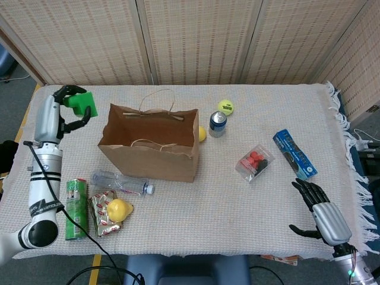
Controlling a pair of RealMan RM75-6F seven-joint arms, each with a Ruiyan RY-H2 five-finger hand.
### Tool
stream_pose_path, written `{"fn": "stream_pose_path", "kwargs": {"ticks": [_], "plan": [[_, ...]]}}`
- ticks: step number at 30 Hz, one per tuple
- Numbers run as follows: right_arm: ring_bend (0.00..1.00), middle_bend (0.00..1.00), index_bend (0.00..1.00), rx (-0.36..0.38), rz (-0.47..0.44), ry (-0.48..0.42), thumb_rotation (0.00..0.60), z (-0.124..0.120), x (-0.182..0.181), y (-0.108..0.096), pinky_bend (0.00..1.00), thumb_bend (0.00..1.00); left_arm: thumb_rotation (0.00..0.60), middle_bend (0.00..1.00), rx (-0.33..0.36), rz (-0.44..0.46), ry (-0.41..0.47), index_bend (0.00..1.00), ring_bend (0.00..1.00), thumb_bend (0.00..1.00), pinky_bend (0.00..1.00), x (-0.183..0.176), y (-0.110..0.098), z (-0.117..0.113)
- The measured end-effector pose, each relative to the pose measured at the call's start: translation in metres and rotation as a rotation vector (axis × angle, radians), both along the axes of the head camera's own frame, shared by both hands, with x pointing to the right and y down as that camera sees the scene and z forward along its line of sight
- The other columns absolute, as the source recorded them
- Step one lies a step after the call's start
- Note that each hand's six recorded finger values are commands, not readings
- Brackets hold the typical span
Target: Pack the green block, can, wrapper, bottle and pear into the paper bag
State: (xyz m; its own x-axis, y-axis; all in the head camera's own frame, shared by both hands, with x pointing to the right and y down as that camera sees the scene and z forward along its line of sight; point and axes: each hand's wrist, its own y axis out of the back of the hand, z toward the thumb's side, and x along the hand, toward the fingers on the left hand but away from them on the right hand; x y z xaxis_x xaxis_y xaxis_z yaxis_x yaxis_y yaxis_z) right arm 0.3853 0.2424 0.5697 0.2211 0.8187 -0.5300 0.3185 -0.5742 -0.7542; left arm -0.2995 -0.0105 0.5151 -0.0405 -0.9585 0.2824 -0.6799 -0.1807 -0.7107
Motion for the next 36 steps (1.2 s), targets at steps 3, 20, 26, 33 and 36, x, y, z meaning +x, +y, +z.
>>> {"fn": "stream_pose_path", "kwargs": {"ticks": [3,20,26,33,36], "plan": [[0.00,0.00,0.00,-0.005,0.007,-0.007,0.600,-0.001,0.000,-0.001,0.06,0.04,0.600,0.64,-0.034,0.055,0.030,0.71,0.61,0.60,0.72,0.035,0.002,0.007],[0.00,0.00,0.00,-0.025,0.007,-0.016,0.600,-0.002,0.000,0.000,0.06,0.04,0.600,0.07,-0.103,0.273,-0.009,0.15,0.10,0.41,0.30,0.104,0.030,0.031],[0.00,0.00,0.00,-0.029,0.006,-0.013,0.600,-0.001,0.000,0.000,0.06,0.04,0.600,0.02,-0.070,0.309,0.002,0.12,0.05,0.39,0.23,0.105,0.032,0.026],[0.00,0.00,0.00,-0.025,0.008,-0.013,0.600,-0.002,0.000,0.000,0.06,0.04,0.600,0.02,-0.084,0.289,0.002,0.15,0.06,0.41,0.23,0.088,0.037,0.025],[0.00,0.00,0.00,-0.023,0.008,-0.011,0.600,-0.002,0.001,0.000,0.06,0.04,0.600,0.13,-0.081,0.253,0.011,0.28,0.16,0.49,0.32,0.075,0.040,0.021]]}}
